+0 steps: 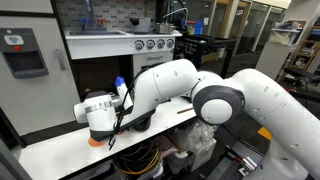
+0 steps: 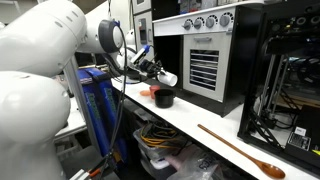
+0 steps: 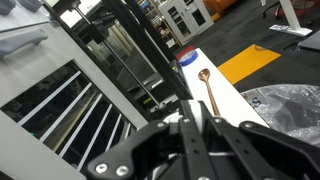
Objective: Pour the contents of the white cup into the bowl
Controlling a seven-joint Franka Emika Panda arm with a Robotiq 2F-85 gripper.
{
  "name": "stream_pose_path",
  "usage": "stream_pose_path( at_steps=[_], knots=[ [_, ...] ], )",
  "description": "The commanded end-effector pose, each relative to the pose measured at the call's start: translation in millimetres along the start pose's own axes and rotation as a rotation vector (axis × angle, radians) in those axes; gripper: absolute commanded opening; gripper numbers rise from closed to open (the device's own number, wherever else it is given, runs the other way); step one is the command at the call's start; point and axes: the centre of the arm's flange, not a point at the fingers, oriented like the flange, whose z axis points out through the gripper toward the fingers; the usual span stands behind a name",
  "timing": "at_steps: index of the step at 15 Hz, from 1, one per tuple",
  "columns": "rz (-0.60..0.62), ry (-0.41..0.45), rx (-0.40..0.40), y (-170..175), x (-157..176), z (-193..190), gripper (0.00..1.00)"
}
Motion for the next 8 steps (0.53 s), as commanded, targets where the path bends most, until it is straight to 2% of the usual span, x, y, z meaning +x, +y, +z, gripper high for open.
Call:
stream_pose_path(
  at_steps=[1, 8],
  knots=[
    [-0.075, -0.036, -0.049, 3.1, 4.1, -0.3, 0.02],
    [-0.167, -0.063, -0.116, 2.2, 7.8, -0.9, 0.02]
  ],
)
